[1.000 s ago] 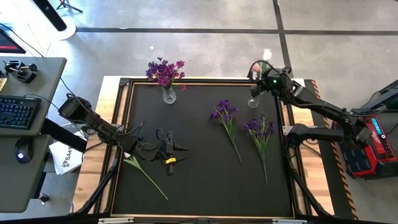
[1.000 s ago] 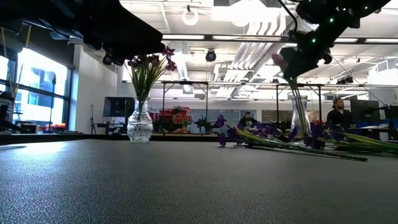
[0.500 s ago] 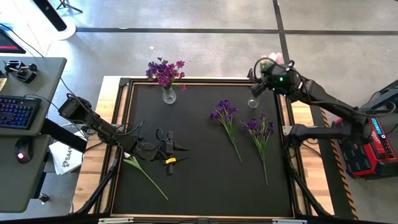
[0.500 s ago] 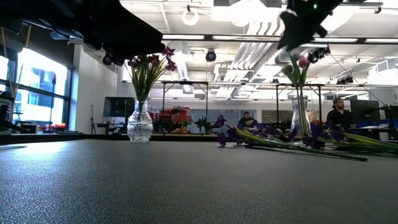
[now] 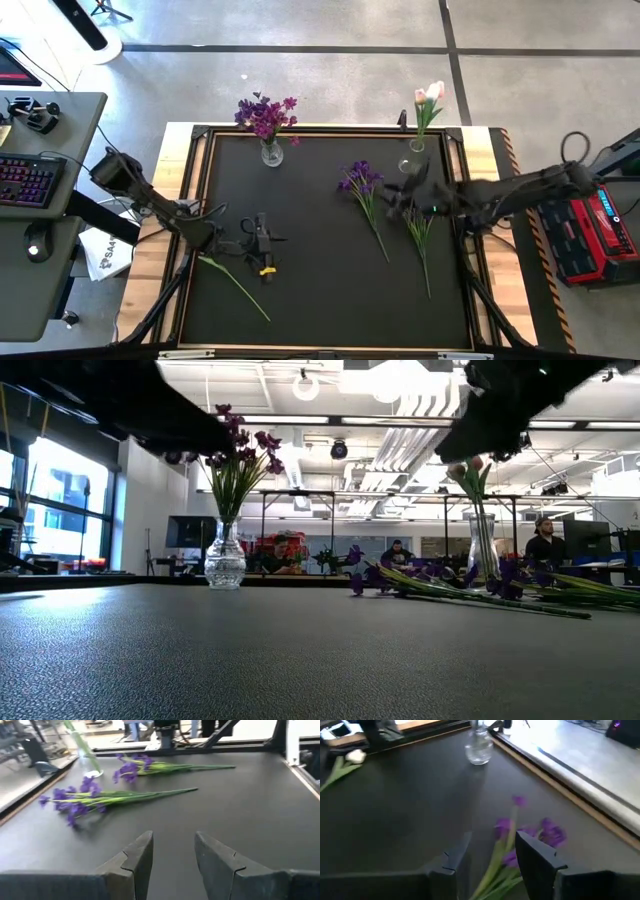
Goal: Sort flowers into vase by color
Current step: Put the left violet flowers into the left transparent vase
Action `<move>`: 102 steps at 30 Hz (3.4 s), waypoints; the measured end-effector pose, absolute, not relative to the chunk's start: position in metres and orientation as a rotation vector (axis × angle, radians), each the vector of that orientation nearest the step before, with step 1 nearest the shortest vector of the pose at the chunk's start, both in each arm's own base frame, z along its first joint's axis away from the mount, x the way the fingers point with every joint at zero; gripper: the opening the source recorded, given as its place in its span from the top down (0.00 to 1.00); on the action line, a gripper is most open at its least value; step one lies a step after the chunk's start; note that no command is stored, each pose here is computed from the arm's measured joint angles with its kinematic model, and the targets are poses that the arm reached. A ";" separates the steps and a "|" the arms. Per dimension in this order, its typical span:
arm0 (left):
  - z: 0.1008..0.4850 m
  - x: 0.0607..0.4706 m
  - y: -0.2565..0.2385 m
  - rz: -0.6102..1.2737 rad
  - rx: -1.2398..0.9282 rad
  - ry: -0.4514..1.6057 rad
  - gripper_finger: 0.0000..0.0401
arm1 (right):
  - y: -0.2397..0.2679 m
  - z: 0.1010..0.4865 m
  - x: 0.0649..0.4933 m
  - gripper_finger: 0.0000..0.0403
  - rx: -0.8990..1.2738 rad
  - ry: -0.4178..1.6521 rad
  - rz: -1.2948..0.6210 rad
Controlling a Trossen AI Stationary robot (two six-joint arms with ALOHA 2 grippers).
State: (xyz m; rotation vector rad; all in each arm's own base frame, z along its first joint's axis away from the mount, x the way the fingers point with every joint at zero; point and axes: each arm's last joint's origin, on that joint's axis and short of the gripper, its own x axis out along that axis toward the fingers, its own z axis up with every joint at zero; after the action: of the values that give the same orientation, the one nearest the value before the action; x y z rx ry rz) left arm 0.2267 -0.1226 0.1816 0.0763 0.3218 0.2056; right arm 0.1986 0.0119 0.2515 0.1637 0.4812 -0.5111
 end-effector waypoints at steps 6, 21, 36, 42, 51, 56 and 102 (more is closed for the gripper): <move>0.193 0.219 -0.122 0.227 0.074 0.295 0.67 | 0.027 0.202 0.191 0.69 0.135 0.509 -0.395; 0.193 0.222 -0.114 0.268 0.041 0.299 0.67 | 0.032 0.156 0.223 0.35 0.242 0.729 -0.495; 0.192 0.222 -0.114 0.270 0.033 0.303 0.67 | 0.029 0.122 0.286 0.46 0.232 0.852 -0.850; 0.191 0.221 -0.113 0.274 0.019 0.313 0.67 | 0.024 0.107 0.292 0.59 0.279 0.894 -0.866; 0.189 0.221 -0.113 0.275 0.031 0.328 0.67 | 0.032 0.111 0.304 0.96 0.267 0.794 -0.775; 0.189 0.217 -0.119 0.249 0.051 0.335 0.67 | 0.051 0.120 0.316 0.96 0.241 0.670 -0.649; 0.213 0.249 -0.120 -0.209 0.321 -0.042 0.59 | 0.131 0.208 0.271 1.00 -0.042 -0.371 0.166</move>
State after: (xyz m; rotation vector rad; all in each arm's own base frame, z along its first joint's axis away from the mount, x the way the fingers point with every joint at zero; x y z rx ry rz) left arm 0.2489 -0.1199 0.2130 0.3214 -0.0422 -0.2090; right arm 0.2714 0.1314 0.2079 -0.0419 -0.3712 0.1662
